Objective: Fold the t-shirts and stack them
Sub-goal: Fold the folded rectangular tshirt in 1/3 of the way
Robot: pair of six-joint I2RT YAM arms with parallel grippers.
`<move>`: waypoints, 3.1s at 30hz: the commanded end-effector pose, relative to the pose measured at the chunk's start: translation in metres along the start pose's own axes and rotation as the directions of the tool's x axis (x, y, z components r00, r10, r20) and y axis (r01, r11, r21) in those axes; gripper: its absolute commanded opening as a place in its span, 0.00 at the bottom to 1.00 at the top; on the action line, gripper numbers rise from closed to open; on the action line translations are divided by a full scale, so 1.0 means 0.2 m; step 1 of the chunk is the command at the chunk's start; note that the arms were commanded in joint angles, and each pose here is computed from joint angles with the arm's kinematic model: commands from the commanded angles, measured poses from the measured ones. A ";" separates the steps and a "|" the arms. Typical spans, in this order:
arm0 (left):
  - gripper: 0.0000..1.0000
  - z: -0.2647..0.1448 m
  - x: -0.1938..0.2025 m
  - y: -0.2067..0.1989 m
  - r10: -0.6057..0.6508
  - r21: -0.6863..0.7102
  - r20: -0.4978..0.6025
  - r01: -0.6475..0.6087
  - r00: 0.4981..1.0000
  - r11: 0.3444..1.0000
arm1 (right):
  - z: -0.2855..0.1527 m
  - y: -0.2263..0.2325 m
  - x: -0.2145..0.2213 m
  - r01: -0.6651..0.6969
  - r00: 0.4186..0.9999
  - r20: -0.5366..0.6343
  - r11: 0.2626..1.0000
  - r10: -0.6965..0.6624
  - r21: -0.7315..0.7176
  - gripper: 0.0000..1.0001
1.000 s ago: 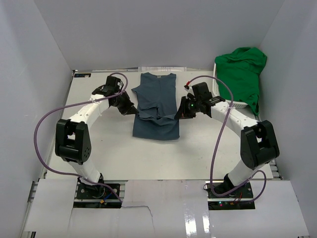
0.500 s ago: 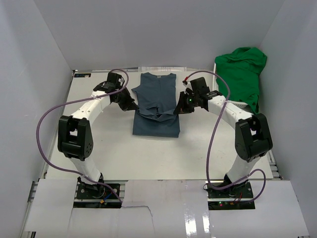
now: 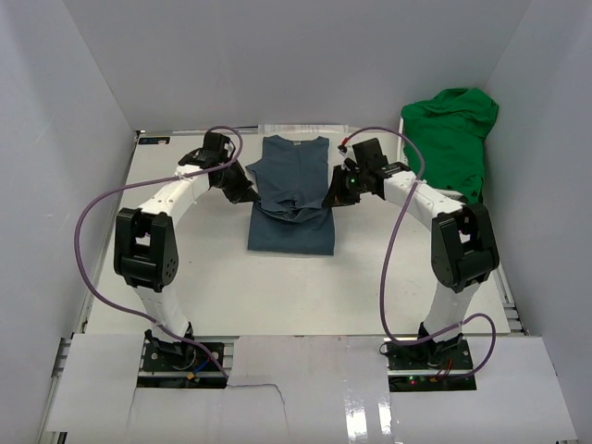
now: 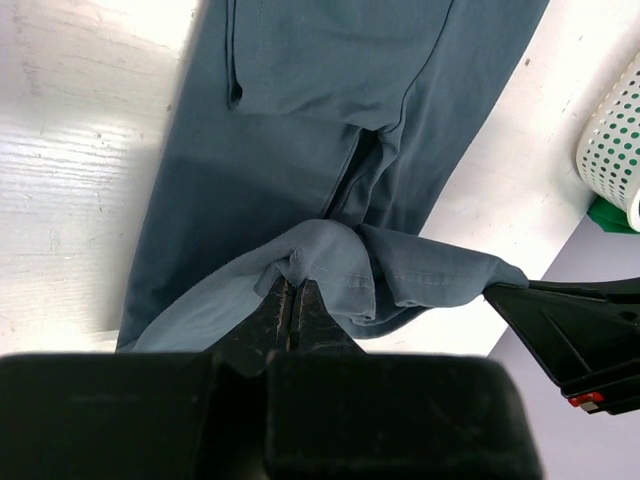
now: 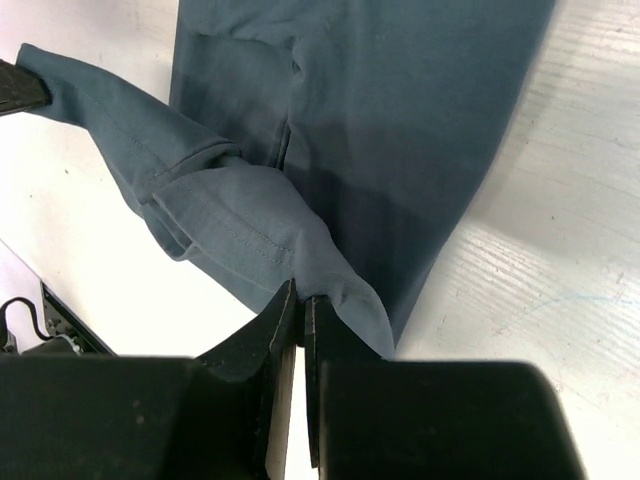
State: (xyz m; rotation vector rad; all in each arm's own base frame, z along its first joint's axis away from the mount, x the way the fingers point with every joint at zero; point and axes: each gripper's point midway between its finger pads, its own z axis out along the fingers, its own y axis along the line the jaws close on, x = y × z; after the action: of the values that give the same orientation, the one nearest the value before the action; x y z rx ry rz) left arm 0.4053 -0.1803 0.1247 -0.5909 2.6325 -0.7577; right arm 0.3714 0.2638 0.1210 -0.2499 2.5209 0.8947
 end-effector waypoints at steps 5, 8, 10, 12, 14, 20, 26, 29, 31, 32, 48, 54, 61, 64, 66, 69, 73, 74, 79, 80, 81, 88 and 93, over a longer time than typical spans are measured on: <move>0.00 -0.02 -0.13 -0.10 0.018 0.034 0.067 -0.021 0.998 0.999 | 0.00 0.03 -0.14 0.036 0.999 0.039 0.999 -0.035 -0.027 0.08; 0.00 -0.02 -0.17 -0.13 0.021 0.047 0.077 -0.025 0.997 0.999 | 0.00 0.02 -0.16 0.035 0.999 0.040 0.999 -0.033 -0.027 0.08; 0.00 -0.01 -0.18 -0.14 0.026 0.046 0.077 -0.030 0.997 0.998 | 0.00 0.01 -0.16 0.034 0.999 0.040 0.999 -0.033 -0.024 0.08; 0.00 0.00 -0.19 -0.13 0.028 0.041 0.078 -0.031 0.997 0.999 | 0.01 0.00 -0.16 0.032 0.999 0.037 0.999 -0.031 -0.025 0.08; 0.00 0.02 -0.19 -0.13 0.026 0.036 0.073 -0.029 0.997 0.999 | 0.02 -0.01 -0.17 0.030 0.999 0.036 0.999 -0.029 -0.024 0.08; 0.00 0.07 -0.21 -0.11 0.027 0.024 0.066 -0.028 0.997 0.999 | 0.07 -0.04 -0.20 0.032 0.999 0.026 0.999 -0.031 -0.030 0.08; 0.00 0.11 -0.22 -0.10 0.026 0.011 0.066 -0.026 0.997 1.000 | 0.11 -0.06 -0.23 0.034 0.999 0.019 0.999 -0.033 -0.035 0.08; 0.00 0.14 -0.23 -0.09 0.025 0.003 0.064 -0.025 0.998 1.000 | 0.12 -0.07 -0.24 0.031 0.999 0.017 0.999 -0.030 -0.039 0.08; 0.00 0.15 -0.23 -0.08 0.025 -0.006 0.062 -0.024 0.998 1.000 | 0.13 -0.07 -0.25 0.034 0.999 0.019 0.999 -0.033 -0.039 0.08; 0.00 0.16 -0.22 -0.07 0.022 -0.011 0.056 -0.022 0.998 1.000 | 0.13 -0.07 -0.26 0.037 0.999 0.022 0.999 -0.036 -0.039 0.08; 0.00 0.17 -0.24 -0.02 0.004 -0.039 0.078 -0.001 0.997 0.999 | 0.20 -0.09 -0.32 0.038 0.999 0.010 0.998 -0.038 -0.042 0.08; 0.00 0.23 -0.25 0.02 -0.005 -0.045 0.064 0.008 0.998 0.999 | 0.25 -0.12 -0.33 0.032 0.999 0.010 0.999 -0.032 -0.031 0.08; 0.03 0.29 -0.28 0.09 -0.040 -0.029 0.066 0.042 0.997 0.999 | 0.31 -0.18 -0.35 0.023 1.000 0.011 1.000 -0.023 -0.010 0.08; 0.09 0.32 -0.26 0.07 -0.028 -0.003 0.043 0.028 0.999 1.000 | 0.34 -0.20 -0.37 0.016 1.000 0.014 1.000 -0.015 -0.009 0.08; 0.20 0.34 -0.26 0.07 -0.023 0.014 0.033 0.022 0.999 1.000 | 0.34 -0.20 -0.38 0.013 1.000 0.017 1.000 -0.013 -0.003 0.08; 0.46 0.35 -0.25 0.06 -0.015 0.041 0.033 0.014 0.999 0.999 | 0.36 -0.22 -0.38 0.010 1.000 0.019 1.000 -0.010 0.002 0.19; 0.76 0.34 -0.29 0.03 -0.005 0.062 0.068 0.001 0.998 0.998 | 0.36 -0.26 -0.40 0.005 0.999 0.038 0.999 -0.007 0.044 0.66; 0.79 0.32 -0.31 0.01 0.004 0.073 0.087 -0.011 0.996 0.997 | 0.36 -0.26 -0.40 0.003 0.999 0.044 0.999 -0.005 0.053 0.69; 0.81 0.13 -0.48 -0.12 0.010 0.096 0.231 -0.033 0.973 0.995 | 0.24 -0.20 -0.53 0.027 0.986 0.163 0.998 -0.037 0.065 0.71; 0.81 0.09 -0.52 -0.13 0.024 0.088 0.267 -0.049 0.963 0.995 | 0.22 -0.18 -0.54 0.035 0.983 0.178 0.998 -0.045 0.060 0.71; 0.81 0.04 -0.54 -0.17 0.035 0.093 0.296 -0.065 0.955 0.993 | 0.19 -0.14 -0.58 0.048 0.977 0.204 0.998 -0.057 0.049 0.71; 0.79 -0.36 -0.53 -0.32 0.164 0.136 0.451 -0.249 0.877 0.959 | 0.07 0.02 -0.49 0.074 0.976 0.210 0.994 -0.055 -0.086 0.70; 0.01 -0.28 -0.14 -0.27 0.246 0.357 0.300 -0.347 0.922 0.867 | 0.12 0.18 -0.23 0.029 0.994 0.106 0.940 0.007 -0.341 0.08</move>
State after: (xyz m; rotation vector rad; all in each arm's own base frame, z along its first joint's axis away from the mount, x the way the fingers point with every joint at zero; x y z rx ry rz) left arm 0.4511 -0.1602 0.2368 -0.3014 2.1191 -0.8372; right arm 0.4317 0.2826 0.1360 -0.2422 2.3259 1.0724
